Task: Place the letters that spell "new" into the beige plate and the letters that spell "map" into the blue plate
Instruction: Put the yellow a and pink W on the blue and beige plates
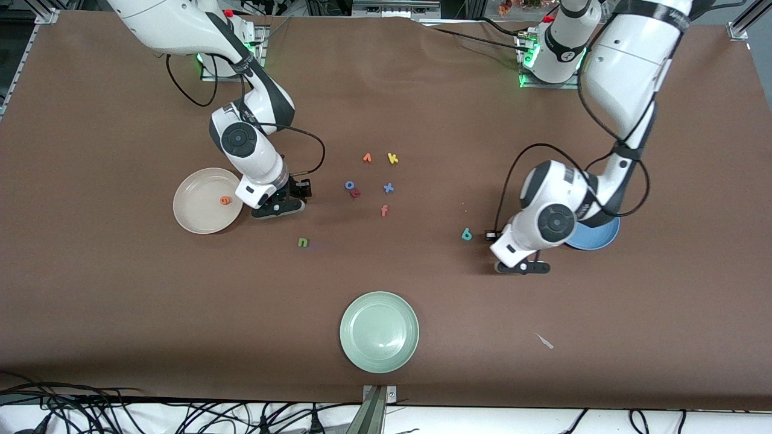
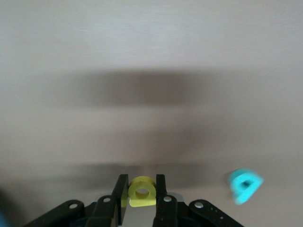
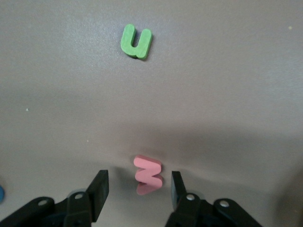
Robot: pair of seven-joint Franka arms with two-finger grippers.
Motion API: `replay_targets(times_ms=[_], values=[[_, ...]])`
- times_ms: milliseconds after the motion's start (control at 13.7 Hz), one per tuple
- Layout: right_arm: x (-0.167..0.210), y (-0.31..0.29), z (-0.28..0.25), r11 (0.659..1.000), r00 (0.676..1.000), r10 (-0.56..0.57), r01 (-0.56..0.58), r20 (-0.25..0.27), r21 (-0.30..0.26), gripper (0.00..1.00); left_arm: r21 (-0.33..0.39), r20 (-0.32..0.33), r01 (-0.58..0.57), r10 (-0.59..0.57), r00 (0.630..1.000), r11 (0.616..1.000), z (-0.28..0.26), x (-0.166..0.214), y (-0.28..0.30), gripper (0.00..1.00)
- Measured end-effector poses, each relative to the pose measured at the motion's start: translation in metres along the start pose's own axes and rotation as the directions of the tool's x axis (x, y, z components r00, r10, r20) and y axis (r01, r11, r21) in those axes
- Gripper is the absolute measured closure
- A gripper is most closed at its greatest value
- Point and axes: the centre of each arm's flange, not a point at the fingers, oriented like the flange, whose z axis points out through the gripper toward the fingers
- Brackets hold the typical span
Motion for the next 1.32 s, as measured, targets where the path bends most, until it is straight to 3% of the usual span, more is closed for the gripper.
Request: replay_targets(times_ms=[439,512,585,732,805,1024,1317], values=[[-0.001,0.0,0.008,1.0,1.0,0.001,-0.001,0.0,0.007,0.49,0.077,0.149,-0.04,0.029,0.988,0.996,-0.035,-0.014,-0.122,0.73],[-0.001,0.0,0.008,1.0,1.0,0.002,-0.002,0.0,0.007,0.56,0.08,0.167,-0.026,0.012,0.986,0.996,-0.028,-0.016,-0.134,0.73],[-0.001,0.0,0.008,1.0,1.0,0.002,-0.002,0.0,0.007,0.7,0.077,0.187,-0.013,-0.002,0.982,0.997,-0.018,-0.019,-0.146,0.73],[0.0,0.002,0.008,1.0,1.0,0.002,-0.002,-0.001,0.005,0.74,0.07,0.222,0.0,-0.016,0.975,0.998,0.001,-0.024,-0.157,0.73],[0.001,0.004,0.008,1.0,1.0,-0.006,0.006,-0.003,0.004,0.74,0.069,0.228,-0.001,-0.015,0.974,0.998,0.005,-0.025,-0.157,0.68],[0.012,0.024,-0.002,0.998,0.998,-0.065,0.064,-0.013,-0.018,0.74,0.066,0.21,-0.007,-0.008,0.978,0.998,-0.003,-0.021,-0.152,0.39],[0.016,0.076,-0.066,0.978,0.982,-0.183,0.187,0.051,-0.09,0.74,0.04,0.085,-0.079,0.075,0.994,0.996,-0.07,-0.011,-0.086,0.0]])
